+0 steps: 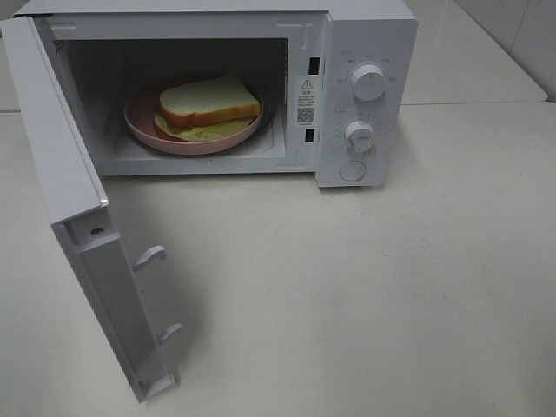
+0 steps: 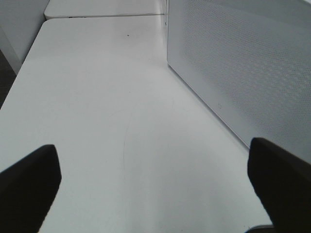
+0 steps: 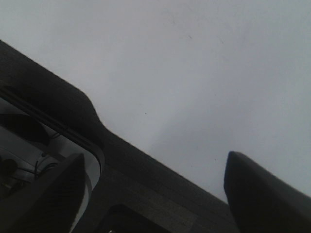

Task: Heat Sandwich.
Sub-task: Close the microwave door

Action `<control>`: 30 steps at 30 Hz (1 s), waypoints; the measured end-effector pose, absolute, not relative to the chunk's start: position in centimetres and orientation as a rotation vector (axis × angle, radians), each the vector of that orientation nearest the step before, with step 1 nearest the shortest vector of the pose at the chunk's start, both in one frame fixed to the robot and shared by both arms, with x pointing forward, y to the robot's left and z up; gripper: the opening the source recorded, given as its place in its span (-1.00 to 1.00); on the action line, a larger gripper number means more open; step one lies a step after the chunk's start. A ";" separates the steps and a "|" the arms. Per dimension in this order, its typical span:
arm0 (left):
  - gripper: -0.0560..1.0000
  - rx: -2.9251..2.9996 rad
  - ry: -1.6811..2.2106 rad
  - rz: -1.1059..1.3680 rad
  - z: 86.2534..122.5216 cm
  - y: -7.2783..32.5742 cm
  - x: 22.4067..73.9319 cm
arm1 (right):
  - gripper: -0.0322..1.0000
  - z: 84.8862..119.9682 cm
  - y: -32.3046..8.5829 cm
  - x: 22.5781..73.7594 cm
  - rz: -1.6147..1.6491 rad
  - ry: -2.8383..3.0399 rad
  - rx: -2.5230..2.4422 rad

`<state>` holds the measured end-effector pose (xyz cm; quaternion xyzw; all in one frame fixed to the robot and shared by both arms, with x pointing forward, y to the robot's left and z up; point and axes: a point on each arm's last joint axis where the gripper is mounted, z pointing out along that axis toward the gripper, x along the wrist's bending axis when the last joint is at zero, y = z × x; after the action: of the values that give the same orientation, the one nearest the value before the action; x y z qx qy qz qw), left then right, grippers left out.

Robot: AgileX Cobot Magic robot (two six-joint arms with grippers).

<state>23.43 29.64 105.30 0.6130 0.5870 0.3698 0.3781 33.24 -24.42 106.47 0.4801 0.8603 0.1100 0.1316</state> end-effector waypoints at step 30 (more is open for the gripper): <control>0.98 1.567 1.500 0.945 105.3 29.6 23.4 | 0.54 104.8 -30.6 26.0 0.753 1.826 1.609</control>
<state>23.43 29.64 105.30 0.6130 0.5870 0.3698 0.3781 25.96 -30.65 104.76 0.6038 0.6855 0.2827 0.2925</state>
